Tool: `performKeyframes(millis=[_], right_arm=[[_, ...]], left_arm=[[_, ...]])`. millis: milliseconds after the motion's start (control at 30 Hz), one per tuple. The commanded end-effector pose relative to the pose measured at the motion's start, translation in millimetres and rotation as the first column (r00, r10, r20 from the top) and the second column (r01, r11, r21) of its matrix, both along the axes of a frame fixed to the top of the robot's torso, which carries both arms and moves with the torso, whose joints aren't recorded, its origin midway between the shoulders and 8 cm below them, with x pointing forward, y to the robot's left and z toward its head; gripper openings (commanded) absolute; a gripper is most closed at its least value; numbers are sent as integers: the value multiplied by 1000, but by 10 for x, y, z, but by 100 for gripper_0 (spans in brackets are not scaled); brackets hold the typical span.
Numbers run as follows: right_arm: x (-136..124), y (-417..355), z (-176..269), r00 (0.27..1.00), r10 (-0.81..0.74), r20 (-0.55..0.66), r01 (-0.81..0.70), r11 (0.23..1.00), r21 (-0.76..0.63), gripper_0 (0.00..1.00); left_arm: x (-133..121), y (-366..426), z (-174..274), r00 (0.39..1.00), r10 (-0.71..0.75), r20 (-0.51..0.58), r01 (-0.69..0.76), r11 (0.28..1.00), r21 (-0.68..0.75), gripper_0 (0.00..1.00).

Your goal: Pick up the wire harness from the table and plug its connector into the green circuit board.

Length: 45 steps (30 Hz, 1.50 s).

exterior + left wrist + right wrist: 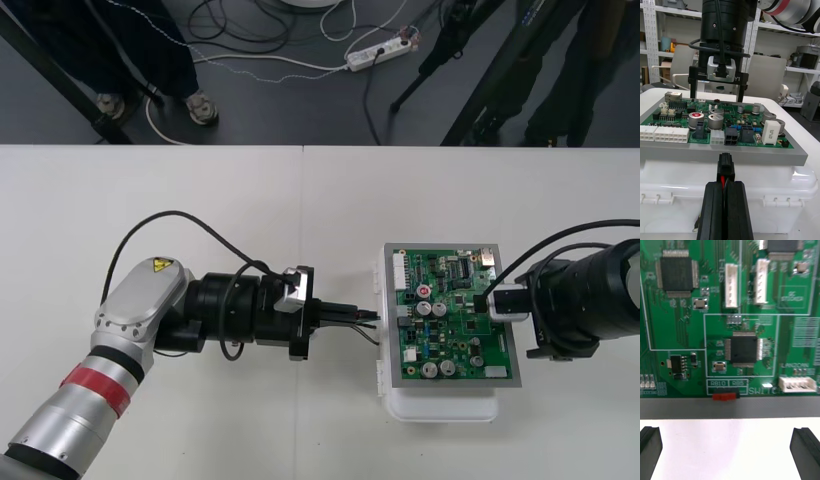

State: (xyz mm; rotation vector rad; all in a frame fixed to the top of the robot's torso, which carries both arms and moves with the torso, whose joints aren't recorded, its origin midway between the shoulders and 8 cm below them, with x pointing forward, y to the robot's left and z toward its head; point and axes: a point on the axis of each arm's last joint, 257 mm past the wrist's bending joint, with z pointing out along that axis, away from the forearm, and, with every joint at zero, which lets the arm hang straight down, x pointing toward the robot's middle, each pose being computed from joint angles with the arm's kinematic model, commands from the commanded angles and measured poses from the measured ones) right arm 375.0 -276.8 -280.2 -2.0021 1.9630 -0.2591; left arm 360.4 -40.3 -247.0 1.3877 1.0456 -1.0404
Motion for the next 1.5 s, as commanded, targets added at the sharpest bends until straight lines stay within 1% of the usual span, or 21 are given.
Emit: performKeyframes(millis=[33,300,1033,1500], right_arm=[[-78,146,-26,1000,19,3,-19,1000,1,100],[-69,250,20,999,47,26,-47,999,4,100],[-80,376,-1,998,54,24,-55,998,31,100],[-96,436,2,997,68,22,-69,997,45,100]], left_arm=[[61,-275,130,997,-12,70,12,1000,-4,0],[15,-381,158,997,-31,75,32,999,-8,0],[-65,-490,154,995,-55,81,56,998,-9,0],[-58,-506,178,995,-55,77,56,998,-13,0]])
